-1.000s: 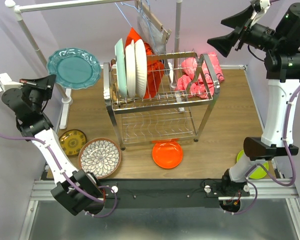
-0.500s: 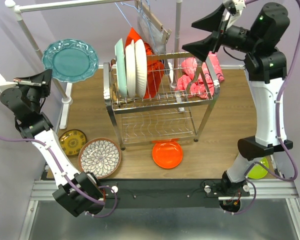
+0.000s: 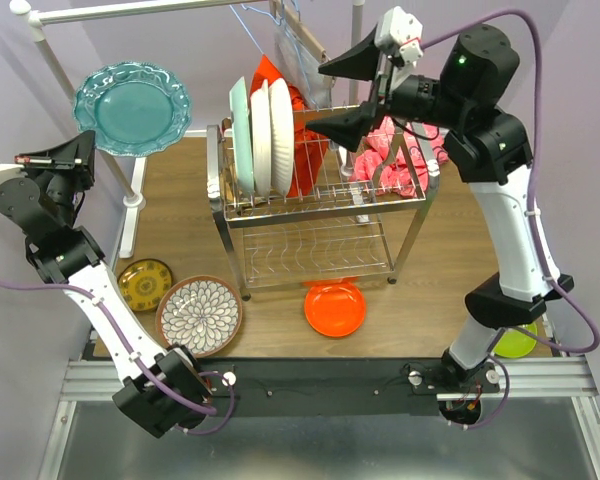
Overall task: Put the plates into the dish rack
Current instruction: Pass the plate from the left arm to the right
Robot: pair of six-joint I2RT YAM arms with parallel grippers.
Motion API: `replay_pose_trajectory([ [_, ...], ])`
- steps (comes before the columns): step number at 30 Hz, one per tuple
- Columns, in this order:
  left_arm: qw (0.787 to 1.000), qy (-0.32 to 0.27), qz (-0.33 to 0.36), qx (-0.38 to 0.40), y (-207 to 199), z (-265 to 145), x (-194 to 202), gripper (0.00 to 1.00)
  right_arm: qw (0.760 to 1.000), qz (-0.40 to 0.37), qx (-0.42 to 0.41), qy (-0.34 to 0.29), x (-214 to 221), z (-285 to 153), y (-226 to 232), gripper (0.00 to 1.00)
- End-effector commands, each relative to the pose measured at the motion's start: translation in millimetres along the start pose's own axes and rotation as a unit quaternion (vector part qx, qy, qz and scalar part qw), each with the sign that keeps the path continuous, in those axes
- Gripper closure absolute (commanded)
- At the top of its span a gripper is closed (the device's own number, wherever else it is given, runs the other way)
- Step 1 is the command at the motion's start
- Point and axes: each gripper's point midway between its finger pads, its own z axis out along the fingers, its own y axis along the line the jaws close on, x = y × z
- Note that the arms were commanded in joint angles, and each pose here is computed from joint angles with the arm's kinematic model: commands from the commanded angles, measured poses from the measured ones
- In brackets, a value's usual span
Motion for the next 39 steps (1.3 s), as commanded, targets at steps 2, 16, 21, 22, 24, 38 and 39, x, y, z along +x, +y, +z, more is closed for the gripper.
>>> replay_pose_trajectory([
  [2, 0.995, -0.025, 0.015, 0.097, -76, -19, -6, 1.00, 0.998, -0.064, 0.013, -0.004, -5, 30, 13, 0.00],
  [16, 0.994, -0.030, -0.012, 0.106, -98, -35, -1, 1.00, 0.972, -0.230, -0.003, 0.053, 26, 99, 77, 0.00],
  [21, 0.993, -0.024, -0.030, 0.108, -100, -45, 7, 1.00, 0.955, -0.290, -0.010, 0.061, 33, 115, 87, 0.00],
  [22, 0.993, -0.024, -0.031, 0.107, -99, -46, 8, 1.00, 0.952, -0.299, -0.008, 0.063, 34, 117, 88, 0.00],
  [24, 0.993, -0.022, -0.033, 0.108, -101, -50, 10, 1.00, 0.945, -0.320, -0.010, 0.065, 37, 123, 92, 0.00],
  [38, 0.991, 0.007, -0.054, 0.126, -118, -69, 29, 1.00, 0.875, -0.474, 0.036, 0.095, 59, 157, 86, 0.00],
  [39, 0.990, 0.010, -0.058, 0.128, -119, -72, 31, 1.00, 0.871, -0.480, 0.036, 0.094, 59, 158, 86, 0.00],
])
